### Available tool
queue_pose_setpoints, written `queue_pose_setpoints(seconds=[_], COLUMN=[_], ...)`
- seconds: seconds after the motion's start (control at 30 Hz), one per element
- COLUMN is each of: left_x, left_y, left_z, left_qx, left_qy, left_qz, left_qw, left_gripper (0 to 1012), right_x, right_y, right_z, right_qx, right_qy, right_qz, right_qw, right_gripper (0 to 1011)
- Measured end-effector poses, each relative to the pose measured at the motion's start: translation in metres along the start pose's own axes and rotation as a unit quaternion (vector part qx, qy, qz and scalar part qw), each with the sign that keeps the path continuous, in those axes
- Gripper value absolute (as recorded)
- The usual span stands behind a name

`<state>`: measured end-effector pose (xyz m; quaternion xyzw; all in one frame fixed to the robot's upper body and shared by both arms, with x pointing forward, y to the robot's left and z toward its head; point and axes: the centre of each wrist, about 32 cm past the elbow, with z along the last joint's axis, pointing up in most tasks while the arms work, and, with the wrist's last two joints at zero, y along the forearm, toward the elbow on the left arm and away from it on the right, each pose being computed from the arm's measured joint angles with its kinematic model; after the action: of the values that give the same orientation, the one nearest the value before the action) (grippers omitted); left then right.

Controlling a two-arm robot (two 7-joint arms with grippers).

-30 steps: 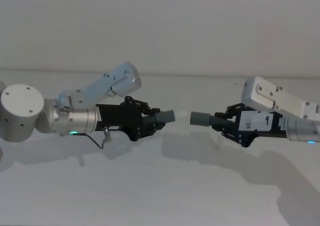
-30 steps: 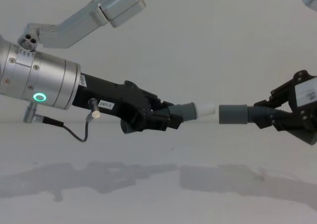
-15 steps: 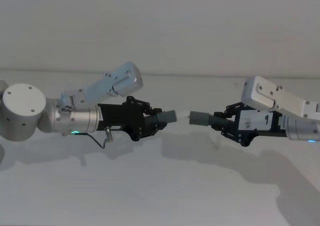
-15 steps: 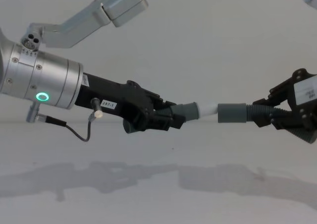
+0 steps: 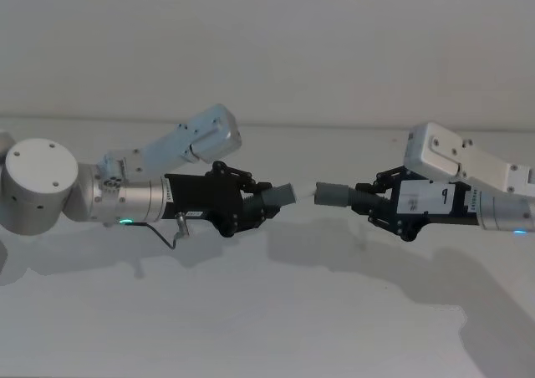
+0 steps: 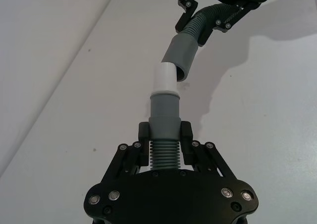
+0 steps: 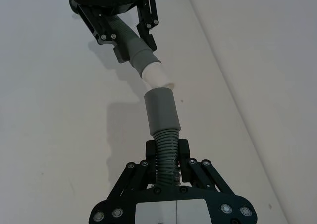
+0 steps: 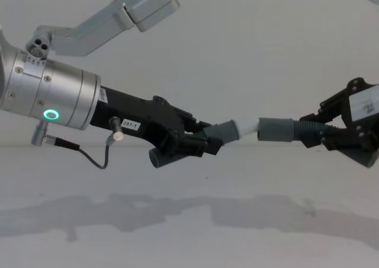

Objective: Use both hands to pick up one end of the pipe from the table, align the ends, and insert them.

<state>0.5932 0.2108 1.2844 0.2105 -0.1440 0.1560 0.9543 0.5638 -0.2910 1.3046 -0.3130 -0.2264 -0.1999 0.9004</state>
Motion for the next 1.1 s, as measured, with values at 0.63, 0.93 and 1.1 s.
queue_pose_setpoints(seconds=[0.63,0.93,1.1], left_x=[-0.0001,-0.0004,-0.0004], left_y=[0.0022,0.0022,0.0020], left_z=[0.0016,0.0017,0.0019], left_qx=[-0.003,-0.003,-0.001], left_qy=[-0.007,-0.011,-0.013], left_qz=[-0.002,-0.003,-0.001], left_qw=[1.0000,0.9999,0.9999], left_gripper=[356,356,356], right_x=[0.0042,0.0063,0.0069], right_y=[0.0011,0.0019,0.0018], right_z=[0.0001,-0.0002,-0.0005], right_qx=[0.004,0.004,0.004], right_qy=[0.007,0.012,0.013], right_qz=[-0.001,-0.001,-0.002], right_qw=[1.0000,0.9999,0.9999], right_gripper=[264,264,264])
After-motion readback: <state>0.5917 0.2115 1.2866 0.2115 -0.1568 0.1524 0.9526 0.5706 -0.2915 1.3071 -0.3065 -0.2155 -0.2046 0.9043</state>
